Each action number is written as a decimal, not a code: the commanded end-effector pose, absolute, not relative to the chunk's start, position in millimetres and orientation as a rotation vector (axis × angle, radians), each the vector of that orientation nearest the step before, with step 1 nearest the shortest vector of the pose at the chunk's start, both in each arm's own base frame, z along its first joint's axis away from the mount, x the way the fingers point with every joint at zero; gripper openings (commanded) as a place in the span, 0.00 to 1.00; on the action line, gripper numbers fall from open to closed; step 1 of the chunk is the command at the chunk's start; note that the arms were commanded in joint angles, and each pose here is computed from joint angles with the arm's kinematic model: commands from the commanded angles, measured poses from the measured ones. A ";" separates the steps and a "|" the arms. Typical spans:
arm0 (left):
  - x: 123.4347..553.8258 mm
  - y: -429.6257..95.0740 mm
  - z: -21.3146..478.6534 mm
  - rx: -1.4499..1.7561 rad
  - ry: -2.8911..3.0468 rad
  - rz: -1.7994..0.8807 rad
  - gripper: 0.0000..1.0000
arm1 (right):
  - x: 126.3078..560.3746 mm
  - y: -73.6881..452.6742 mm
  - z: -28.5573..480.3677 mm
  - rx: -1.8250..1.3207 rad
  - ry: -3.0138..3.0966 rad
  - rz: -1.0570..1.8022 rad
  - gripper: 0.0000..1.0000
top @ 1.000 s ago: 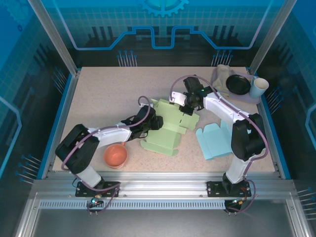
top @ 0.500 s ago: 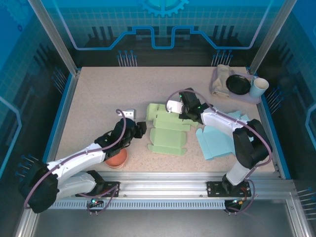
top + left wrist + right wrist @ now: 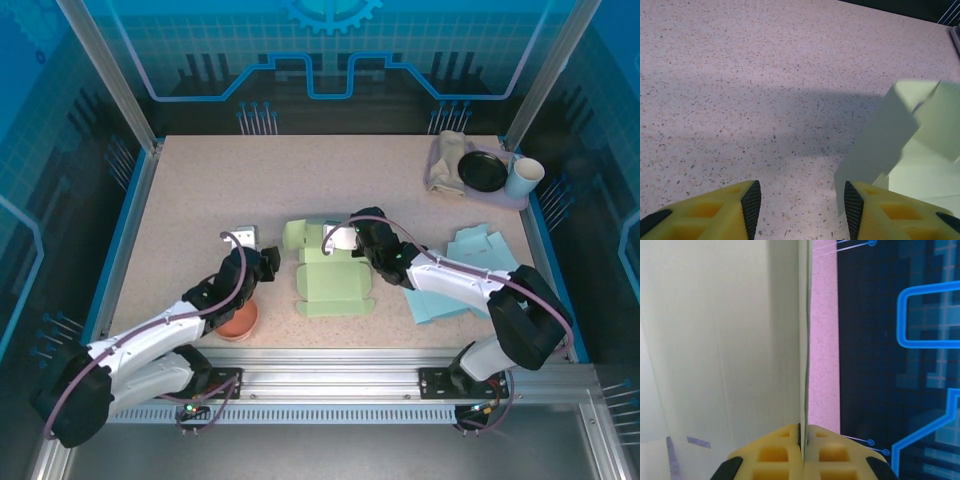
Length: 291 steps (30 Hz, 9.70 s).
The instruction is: Fold the paper box
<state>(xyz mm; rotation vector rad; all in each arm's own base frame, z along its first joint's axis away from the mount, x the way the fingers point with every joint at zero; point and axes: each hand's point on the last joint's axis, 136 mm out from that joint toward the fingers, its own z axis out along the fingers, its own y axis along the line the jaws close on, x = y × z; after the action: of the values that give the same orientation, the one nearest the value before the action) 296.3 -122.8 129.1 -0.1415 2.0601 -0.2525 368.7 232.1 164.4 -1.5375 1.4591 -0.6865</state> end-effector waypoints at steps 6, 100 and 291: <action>318.3 -120.0 104.5 -0.123 2.102 -0.148 0.48 | 375.7 229.8 149.8 -1.600 1.357 -0.770 0.00; 301.8 -204.3 79.9 0.229 2.166 -0.529 0.55 | 362.5 223.2 109.5 -1.673 1.257 -0.676 0.00; 368.1 -164.6 58.3 -0.275 2.120 0.121 0.10 | 367.5 221.3 84.7 -1.657 1.285 -0.841 0.00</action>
<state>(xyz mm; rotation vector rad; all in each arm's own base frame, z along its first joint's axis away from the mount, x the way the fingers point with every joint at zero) 360.3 -210.3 57.8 -0.0797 2.1746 -0.1325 370.7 235.0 106.3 -1.5866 1.2276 -0.8109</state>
